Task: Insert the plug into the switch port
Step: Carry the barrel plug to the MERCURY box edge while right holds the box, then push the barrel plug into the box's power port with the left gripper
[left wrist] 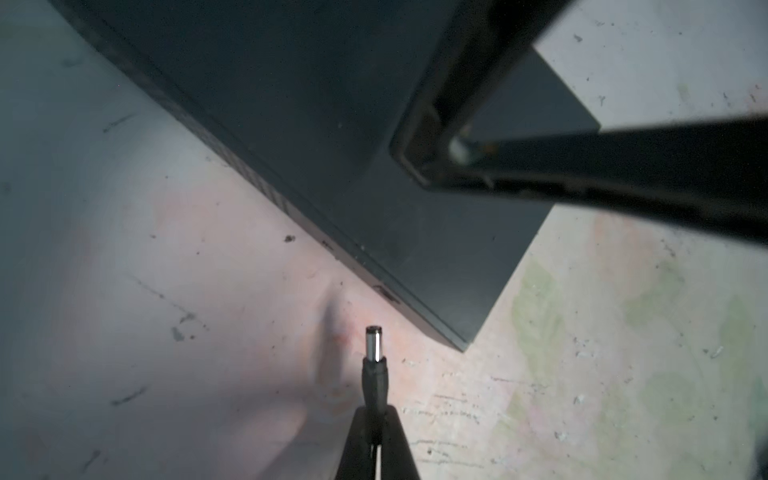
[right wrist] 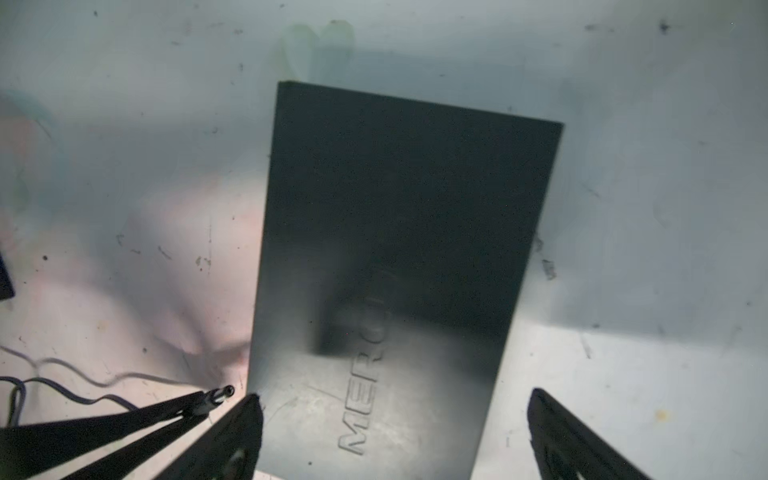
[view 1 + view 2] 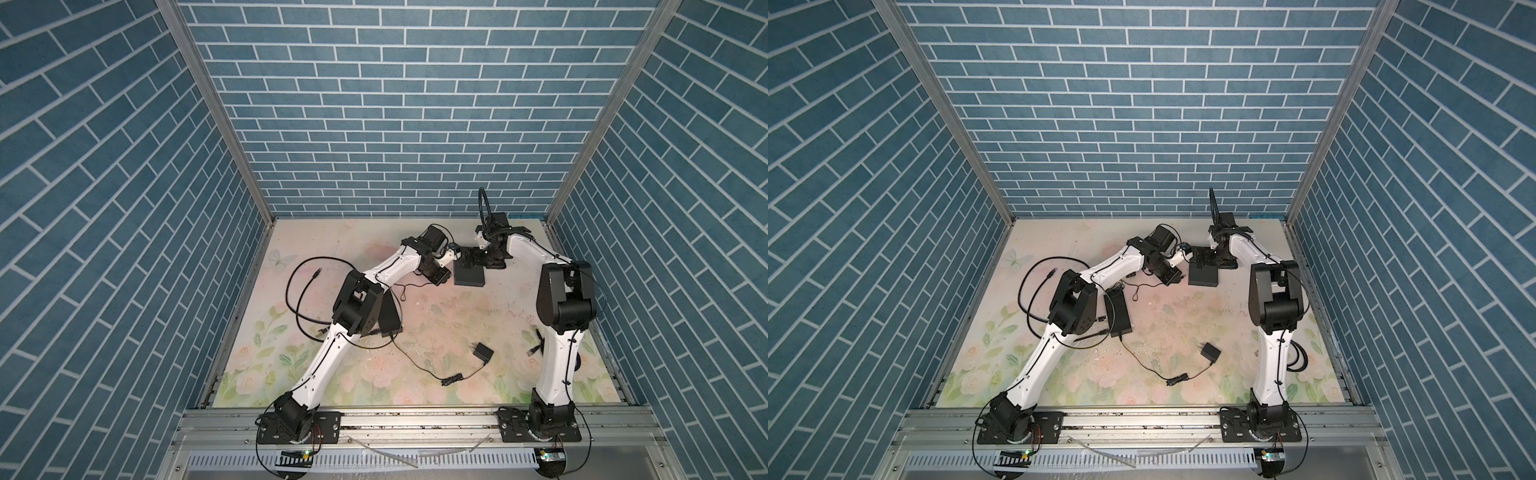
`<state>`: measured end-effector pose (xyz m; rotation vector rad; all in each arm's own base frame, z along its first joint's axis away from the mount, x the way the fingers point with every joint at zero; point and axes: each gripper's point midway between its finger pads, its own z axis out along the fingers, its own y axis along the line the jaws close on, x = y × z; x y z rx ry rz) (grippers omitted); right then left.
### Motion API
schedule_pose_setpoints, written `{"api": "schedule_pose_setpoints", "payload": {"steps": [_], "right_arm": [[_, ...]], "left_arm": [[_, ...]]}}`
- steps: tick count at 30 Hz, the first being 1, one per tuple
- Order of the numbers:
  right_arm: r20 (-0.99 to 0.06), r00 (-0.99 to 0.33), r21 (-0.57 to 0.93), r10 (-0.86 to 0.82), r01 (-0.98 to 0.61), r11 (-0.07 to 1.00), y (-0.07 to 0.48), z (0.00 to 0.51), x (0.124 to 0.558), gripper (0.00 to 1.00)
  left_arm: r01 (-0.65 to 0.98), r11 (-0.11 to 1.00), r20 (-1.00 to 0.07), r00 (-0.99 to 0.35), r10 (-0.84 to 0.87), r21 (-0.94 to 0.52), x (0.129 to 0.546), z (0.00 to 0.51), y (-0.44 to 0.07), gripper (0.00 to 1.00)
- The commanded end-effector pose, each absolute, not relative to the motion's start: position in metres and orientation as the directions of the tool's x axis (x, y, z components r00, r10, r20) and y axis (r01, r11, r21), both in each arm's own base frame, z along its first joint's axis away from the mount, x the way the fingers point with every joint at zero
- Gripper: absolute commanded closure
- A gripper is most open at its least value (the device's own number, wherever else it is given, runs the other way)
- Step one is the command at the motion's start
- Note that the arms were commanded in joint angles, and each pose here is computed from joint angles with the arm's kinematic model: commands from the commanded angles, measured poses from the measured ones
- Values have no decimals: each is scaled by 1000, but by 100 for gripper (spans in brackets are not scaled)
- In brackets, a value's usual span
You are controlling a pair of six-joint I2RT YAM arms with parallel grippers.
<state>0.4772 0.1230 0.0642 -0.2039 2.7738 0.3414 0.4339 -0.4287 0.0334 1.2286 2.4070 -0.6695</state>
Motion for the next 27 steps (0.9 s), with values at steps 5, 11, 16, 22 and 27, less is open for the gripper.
{"api": "schedule_pose_setpoints", "payload": {"steps": [5,11,16,22,27], "right_arm": [[-309,-950,356,-44,-159,921,139,43,498,2],[-263,-963,486,-58,-185,854,162,35,486,4],[-233,-970,520,-65,-181,835,165,30,462,5],[-219,-973,545,-70,-181,818,166,30,438,7],[-213,-973,561,-91,-198,804,169,27,423,11]], "left_arm": [[821,496,-455,-570,684,-282,419,16,-439,98],[856,439,-451,-517,727,-273,397,22,-451,97],[851,453,-458,-525,717,-266,394,28,-454,97],[853,441,-425,-521,741,-277,386,20,-449,98],[864,441,-425,-504,752,-244,390,18,-446,98]]}}
